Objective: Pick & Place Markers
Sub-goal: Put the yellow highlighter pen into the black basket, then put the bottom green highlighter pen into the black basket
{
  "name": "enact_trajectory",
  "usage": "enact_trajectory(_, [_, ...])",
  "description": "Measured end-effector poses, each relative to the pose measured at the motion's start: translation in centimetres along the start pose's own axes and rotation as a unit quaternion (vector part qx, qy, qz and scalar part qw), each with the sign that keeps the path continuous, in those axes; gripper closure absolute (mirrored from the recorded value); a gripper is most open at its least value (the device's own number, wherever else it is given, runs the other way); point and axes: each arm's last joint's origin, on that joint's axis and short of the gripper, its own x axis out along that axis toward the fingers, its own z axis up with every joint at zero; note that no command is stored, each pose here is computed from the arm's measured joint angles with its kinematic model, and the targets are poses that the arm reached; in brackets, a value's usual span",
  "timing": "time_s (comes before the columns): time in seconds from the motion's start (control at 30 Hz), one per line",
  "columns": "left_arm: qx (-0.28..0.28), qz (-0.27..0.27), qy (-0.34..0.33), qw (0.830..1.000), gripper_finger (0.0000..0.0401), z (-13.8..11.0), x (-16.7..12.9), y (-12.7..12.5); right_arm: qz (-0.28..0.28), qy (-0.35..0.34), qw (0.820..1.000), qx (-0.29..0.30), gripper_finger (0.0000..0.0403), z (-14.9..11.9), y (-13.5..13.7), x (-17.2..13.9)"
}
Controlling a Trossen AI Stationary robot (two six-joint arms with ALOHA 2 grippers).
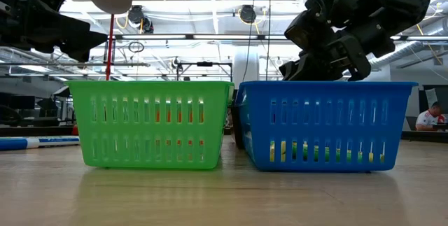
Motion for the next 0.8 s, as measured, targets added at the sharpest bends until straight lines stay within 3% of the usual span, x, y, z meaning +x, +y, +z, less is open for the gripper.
enact_trajectory(0.23, [0.0,0.0,0.0,1.0,0.0189,0.0,0.0,0.0,-0.024,0.004,1.0,-0.002,0.0342,0.0,-0.1,0.0])
enact_trajectory(0.47, [0.0,0.0,0.0,1.0,0.0189,0.0,0.0,0.0,-0.207,-0.003,0.978,-0.027,0.034,1.3,-2.3,-2.2])
enact_trajectory(0.63, [0.0,0.0,0.0,1.0,0.0189,0.0,0.0,0.0,-0.261,0.029,0.964,0.047,0.0312,1.0,-6.4,-5.1])
enact_trajectory(0.8, [0.0,0.0,0.0,1.0,0.0189,0.0,0.0,0.0,-0.3,0.05,0.947,0.1,0.0258,-1.5,-10.1,-6.8])
